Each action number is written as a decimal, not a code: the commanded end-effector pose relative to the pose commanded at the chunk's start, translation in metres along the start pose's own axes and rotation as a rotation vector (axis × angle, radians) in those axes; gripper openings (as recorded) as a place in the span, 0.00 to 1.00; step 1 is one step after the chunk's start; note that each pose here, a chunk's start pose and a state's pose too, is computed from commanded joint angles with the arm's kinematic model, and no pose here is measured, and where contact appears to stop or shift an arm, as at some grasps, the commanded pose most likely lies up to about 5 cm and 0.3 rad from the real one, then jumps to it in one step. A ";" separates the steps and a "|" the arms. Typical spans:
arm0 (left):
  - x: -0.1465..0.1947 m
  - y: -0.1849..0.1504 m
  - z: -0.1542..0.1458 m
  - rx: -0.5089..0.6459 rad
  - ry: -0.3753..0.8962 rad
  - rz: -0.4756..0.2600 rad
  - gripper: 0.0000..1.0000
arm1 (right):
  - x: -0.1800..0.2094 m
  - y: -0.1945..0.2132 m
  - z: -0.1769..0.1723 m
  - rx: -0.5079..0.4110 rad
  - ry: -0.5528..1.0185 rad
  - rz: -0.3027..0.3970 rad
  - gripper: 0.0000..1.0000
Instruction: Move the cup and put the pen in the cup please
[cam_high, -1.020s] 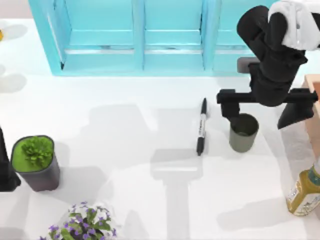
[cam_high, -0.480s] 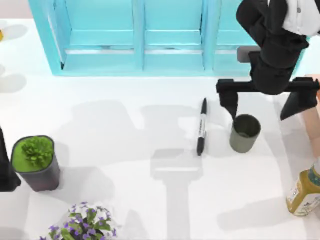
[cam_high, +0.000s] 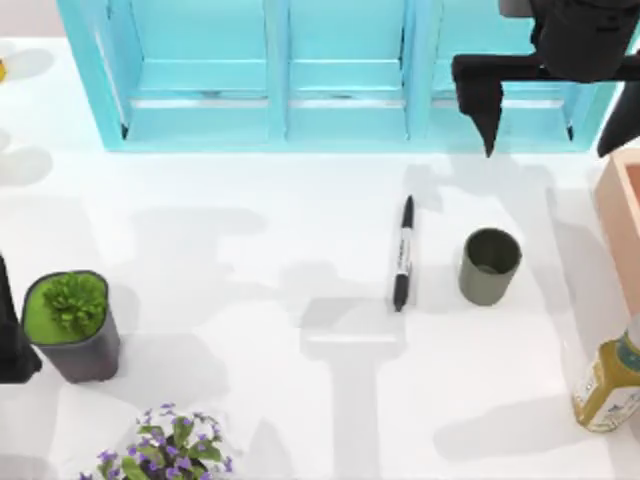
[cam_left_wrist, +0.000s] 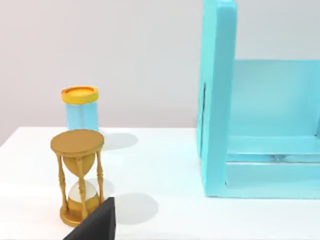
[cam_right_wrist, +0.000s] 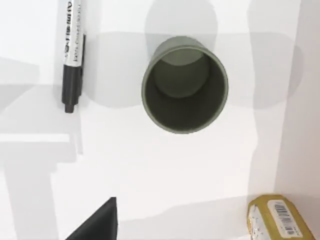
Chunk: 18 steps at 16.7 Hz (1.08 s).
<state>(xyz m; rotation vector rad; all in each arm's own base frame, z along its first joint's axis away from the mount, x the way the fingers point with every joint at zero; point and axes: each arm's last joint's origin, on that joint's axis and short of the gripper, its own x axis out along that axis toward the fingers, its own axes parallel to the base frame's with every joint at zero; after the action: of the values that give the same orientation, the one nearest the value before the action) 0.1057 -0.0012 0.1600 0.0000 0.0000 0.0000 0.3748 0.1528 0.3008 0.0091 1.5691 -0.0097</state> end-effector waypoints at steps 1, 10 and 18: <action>0.000 0.000 0.000 0.000 0.000 0.000 1.00 | -0.008 -0.001 -0.002 0.000 -0.002 0.001 1.00; 0.000 0.000 0.000 0.000 0.000 0.000 1.00 | -0.009 0.007 -0.001 0.011 0.003 -0.009 1.00; 0.000 0.000 0.000 0.000 0.000 0.000 1.00 | 0.079 0.098 0.033 0.108 0.039 -0.136 1.00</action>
<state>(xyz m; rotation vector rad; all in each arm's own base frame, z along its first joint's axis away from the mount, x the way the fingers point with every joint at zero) 0.1057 -0.0012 0.1600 0.0000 0.0000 0.0000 0.4095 0.2504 0.2223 -0.0120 1.6044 -0.2022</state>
